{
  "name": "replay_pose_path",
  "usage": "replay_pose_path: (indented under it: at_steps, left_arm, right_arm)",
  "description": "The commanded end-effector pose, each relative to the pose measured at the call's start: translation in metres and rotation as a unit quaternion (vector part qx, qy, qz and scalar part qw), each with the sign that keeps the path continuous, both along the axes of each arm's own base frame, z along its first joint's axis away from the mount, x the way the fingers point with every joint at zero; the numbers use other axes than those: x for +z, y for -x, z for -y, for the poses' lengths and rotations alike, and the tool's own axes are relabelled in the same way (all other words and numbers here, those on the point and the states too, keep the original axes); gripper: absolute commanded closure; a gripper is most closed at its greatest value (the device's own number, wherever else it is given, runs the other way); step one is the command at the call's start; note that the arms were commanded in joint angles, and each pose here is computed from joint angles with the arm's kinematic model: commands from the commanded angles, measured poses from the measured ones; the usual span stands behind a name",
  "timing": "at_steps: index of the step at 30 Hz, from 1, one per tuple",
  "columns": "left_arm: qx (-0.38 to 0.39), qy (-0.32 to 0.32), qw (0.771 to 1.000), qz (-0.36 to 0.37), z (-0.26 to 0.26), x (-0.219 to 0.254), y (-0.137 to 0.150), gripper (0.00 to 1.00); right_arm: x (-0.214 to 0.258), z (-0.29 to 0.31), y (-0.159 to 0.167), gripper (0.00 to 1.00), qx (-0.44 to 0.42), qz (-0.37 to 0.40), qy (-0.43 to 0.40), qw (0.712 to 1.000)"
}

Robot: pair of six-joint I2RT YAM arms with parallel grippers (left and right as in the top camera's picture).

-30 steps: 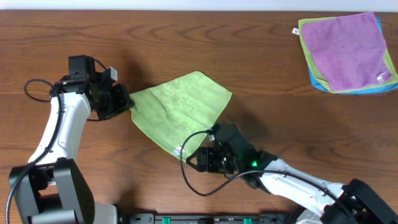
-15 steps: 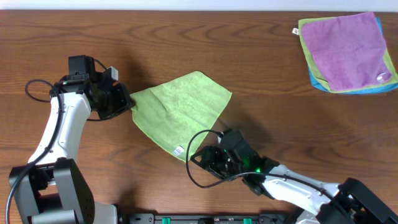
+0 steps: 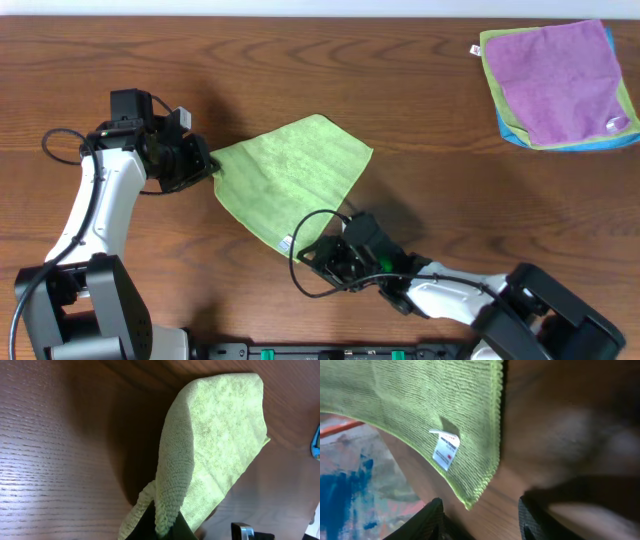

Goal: Fold the cloth

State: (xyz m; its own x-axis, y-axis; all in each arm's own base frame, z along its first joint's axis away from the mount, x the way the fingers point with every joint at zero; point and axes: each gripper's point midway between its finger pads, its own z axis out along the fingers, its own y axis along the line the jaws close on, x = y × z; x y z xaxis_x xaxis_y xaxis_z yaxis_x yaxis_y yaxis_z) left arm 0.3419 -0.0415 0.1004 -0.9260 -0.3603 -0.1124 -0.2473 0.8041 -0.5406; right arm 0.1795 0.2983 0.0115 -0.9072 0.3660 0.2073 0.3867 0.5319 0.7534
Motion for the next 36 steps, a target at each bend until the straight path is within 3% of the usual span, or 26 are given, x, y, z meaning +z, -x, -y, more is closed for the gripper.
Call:
replay_pose_path:
  at_steps: [1,17,22,32,36]
  left_arm:
    - [0.001,0.008,1.0,0.008,0.001,0.009,-0.001,0.94]
    - [0.001,0.01,1.0,-0.008,0.002,0.007,0.005,0.94]
    - [0.001,0.01,1.0,-0.01,0.002,0.007,0.006,0.94]
    - [-0.001,0.01,1.0,-0.014,0.002,0.007,0.008,0.94]
    - [-0.002,0.009,1.0,-0.014,0.002,0.007,0.009,0.94]
  right_arm:
    - [-0.02,0.005,0.003,0.51,-0.02,-0.026,0.021,0.999]
    - [-0.05,0.006,-0.006,0.57,-0.049,-0.019,0.043,0.998]
    - [-0.052,0.007,-0.007,0.65,-0.053,-0.017,0.048,0.997]
    - [-0.059,0.014,-0.004,0.53,-0.059,-0.025,0.069,0.996]
    - [-0.068,0.022,-0.002,0.58,-0.075,-0.044,0.087,0.992]
